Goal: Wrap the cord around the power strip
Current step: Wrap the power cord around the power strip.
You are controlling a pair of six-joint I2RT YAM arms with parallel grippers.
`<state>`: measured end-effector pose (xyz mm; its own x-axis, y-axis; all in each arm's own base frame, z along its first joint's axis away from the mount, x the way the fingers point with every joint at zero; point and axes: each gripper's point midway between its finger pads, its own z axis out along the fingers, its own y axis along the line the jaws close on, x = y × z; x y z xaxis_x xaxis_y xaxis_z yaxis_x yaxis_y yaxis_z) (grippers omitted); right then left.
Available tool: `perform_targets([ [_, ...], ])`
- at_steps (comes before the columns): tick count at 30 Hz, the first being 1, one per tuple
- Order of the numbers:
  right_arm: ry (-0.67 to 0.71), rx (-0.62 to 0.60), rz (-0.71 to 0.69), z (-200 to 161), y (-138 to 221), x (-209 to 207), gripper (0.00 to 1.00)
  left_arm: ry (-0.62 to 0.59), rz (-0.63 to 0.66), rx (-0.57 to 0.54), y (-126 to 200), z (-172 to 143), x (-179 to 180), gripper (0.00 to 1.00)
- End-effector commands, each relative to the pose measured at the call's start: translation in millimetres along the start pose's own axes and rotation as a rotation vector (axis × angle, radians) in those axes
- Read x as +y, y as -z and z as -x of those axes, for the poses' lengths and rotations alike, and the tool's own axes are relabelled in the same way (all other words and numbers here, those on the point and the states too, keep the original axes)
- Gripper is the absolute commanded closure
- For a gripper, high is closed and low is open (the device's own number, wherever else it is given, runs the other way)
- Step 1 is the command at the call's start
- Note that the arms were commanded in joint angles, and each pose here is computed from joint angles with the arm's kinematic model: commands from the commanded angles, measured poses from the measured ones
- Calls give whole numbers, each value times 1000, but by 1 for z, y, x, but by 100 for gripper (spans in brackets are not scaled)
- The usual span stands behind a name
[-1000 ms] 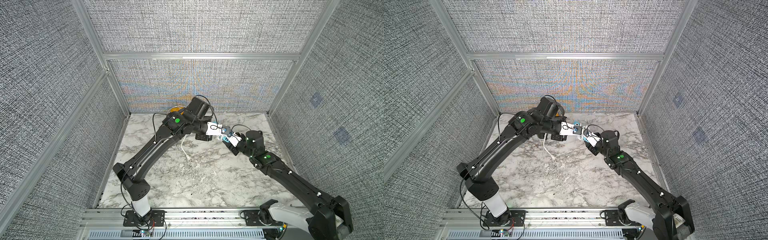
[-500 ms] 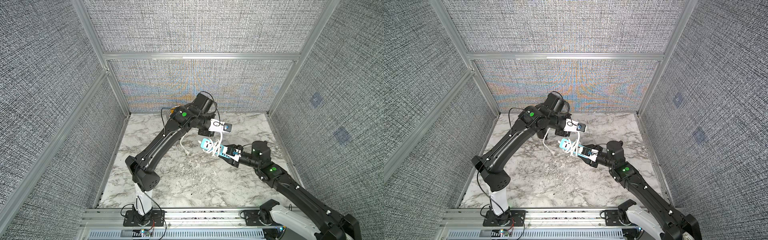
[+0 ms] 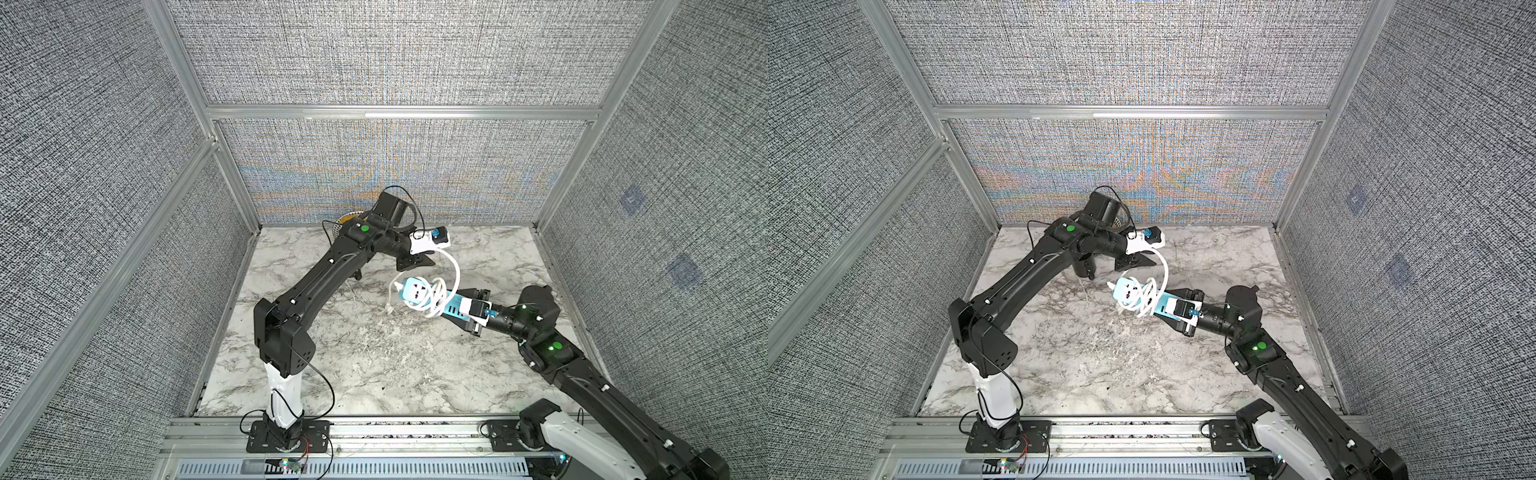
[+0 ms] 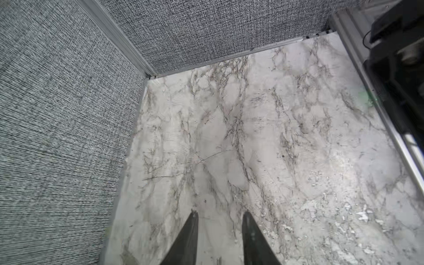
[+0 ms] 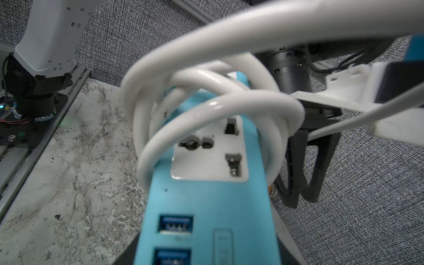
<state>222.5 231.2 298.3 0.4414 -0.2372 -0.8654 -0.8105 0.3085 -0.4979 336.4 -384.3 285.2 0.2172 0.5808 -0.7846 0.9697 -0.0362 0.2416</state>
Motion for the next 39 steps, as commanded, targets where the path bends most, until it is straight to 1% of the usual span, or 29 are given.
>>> perform_targets([
  [1, 37, -93, -23, 25, 2, -11, 100, 27, 7, -141, -4, 19, 6, 65],
  [4, 37, -134, -45, 32, 5, -17, 100, 70, -1, -122, -14, 2, 4, 65],
  [7, 36, -153, -55, 36, 7, -20, 100, 136, 11, -139, -23, -14, 4, 65],
  [11, 35, -164, -88, 37, 8, -26, 100, 192, 14, -193, -33, -22, 4, 64],
  [14, 38, -185, -167, 40, 12, -37, 100, 237, -44, -214, -42, -26, -4, 65],
  [16, 43, -190, -220, 41, 15, -45, 100, 282, -84, -230, -47, -31, -11, 69],
  [18, 41, -198, -276, 43, 18, -54, 100, 310, -93, -235, -51, -37, -16, 74],
  [20, 39, -204, -333, 46, 23, -65, 100, 331, -85, -238, -52, -43, -21, 74],
  [23, 38, -197, -354, 48, 21, -74, 100, 366, -81, -236, -56, -54, -29, 77],
  [25, 13, -186, -376, 44, 20, -81, 100, 382, -81, -230, -59, -61, -34, 84],
  [29, -27, -153, -406, 35, 18, -91, 100, 423, -63, -202, -62, -73, -40, 84],
  [30, -39, -133, -407, 31, 16, -93, 100, 427, -55, -197, -62, -76, -41, 86],
  [34, -78, -64, -423, 19, 13, -102, 100, 439, -16, -196, -58, -81, -44, 99],
  [39, -138, 12, -466, 3, 15, -116, 100, 469, 42, -146, -48, -92, -53, 100],
])
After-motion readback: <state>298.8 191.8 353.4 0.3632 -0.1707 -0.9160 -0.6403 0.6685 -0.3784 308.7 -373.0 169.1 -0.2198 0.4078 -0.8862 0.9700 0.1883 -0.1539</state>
